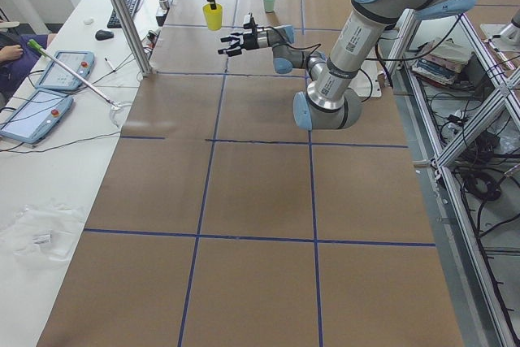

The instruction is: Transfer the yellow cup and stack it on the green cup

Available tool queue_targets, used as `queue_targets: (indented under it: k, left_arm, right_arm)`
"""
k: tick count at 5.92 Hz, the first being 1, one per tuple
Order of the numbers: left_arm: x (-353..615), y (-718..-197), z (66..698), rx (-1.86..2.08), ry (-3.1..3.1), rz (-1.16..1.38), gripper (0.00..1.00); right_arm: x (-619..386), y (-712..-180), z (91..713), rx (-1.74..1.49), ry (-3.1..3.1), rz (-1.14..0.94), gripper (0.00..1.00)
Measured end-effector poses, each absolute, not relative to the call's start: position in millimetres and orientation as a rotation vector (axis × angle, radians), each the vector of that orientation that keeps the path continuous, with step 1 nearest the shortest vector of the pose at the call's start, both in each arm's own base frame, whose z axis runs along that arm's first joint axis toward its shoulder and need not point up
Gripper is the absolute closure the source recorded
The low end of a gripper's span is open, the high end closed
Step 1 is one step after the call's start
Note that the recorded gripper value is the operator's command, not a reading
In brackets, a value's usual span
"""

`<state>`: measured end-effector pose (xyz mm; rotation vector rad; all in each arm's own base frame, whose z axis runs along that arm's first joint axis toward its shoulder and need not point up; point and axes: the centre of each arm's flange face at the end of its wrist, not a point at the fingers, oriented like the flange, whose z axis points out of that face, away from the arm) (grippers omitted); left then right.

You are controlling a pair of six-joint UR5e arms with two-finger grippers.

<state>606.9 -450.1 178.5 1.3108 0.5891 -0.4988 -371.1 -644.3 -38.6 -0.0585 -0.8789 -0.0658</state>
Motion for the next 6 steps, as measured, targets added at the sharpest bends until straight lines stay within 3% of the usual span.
queue_targets:
  k: [3, 6]
  left_arm:
    - [592.8, -444.9, 182.7, 1.32, 0.552, -0.383, 0.0]
    - [530.5, -456.2, 151.4, 1.311, 0.647, -0.289, 0.0]
  right_arm:
    - [-280.1, -650.9, -41.9, -0.054, -0.953, 0.03, 1.0]
    - [-223.8, -567.5, 98.7, 0.013, -0.928, -0.008, 1.0]
